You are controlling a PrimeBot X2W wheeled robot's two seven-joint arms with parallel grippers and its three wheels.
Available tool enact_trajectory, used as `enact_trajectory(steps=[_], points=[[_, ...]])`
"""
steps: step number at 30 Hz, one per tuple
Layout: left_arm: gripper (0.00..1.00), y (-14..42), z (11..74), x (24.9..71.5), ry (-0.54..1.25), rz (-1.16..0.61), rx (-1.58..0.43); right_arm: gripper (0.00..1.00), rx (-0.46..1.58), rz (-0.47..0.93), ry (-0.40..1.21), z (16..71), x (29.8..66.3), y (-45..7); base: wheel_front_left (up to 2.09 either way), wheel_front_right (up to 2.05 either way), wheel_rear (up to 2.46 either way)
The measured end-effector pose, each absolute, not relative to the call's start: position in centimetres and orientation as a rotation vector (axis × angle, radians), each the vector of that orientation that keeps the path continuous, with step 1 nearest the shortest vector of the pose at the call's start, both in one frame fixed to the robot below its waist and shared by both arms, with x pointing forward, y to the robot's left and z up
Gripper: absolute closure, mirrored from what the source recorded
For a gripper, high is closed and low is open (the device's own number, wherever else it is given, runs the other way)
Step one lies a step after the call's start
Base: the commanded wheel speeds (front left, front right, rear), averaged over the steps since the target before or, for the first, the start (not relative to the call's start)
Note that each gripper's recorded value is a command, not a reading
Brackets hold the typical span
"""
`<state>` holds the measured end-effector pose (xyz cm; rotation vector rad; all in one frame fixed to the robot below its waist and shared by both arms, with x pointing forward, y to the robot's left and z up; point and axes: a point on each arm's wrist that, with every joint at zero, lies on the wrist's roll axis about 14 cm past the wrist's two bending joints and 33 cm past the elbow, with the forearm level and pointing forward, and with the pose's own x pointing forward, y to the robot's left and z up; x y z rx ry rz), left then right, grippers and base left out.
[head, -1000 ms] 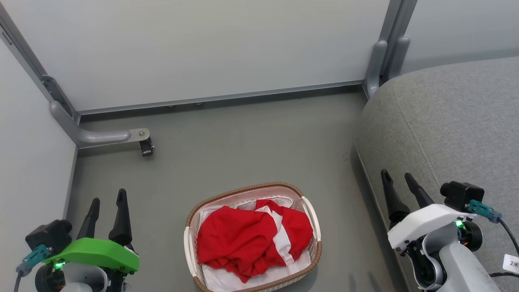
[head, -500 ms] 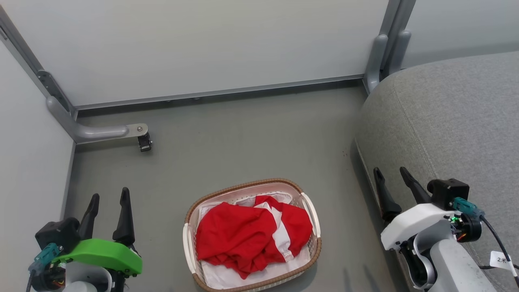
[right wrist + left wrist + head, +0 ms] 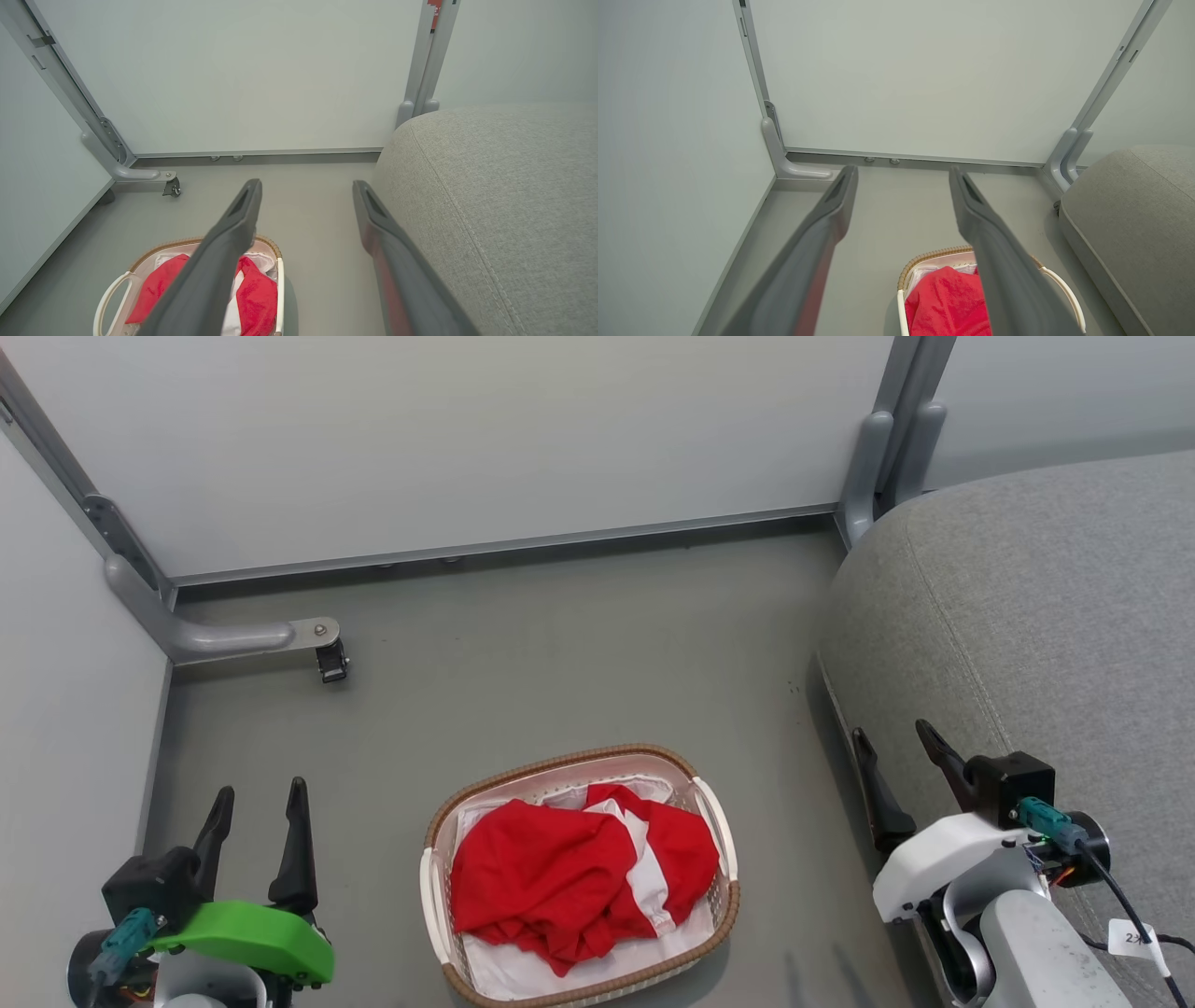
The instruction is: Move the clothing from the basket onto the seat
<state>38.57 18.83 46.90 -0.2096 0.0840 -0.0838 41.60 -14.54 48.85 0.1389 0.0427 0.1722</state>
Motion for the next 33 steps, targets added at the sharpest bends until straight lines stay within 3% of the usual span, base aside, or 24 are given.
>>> enact_trajectory(steps=[14,25,33], points=[[0.00,16.0,44.9,38.5,0.136,-0.174,-0.186,0.00,0.046,0.230,0.026,48.6,42.5,-12.9,0.00,0.00,0.00],[0.00,10.4,42.2,43.3,0.194,-0.384,-0.152,0.00,-0.062,0.253,-0.063,49.9,47.6,-12.5,0.00,0.00,0.00],[0.00,6.4,36.7,46.1,0.298,-0.606,-0.040,0.00,-0.099,0.304,-0.138,49.8,51.0,-11.0,0.00,0.00,0.00]])
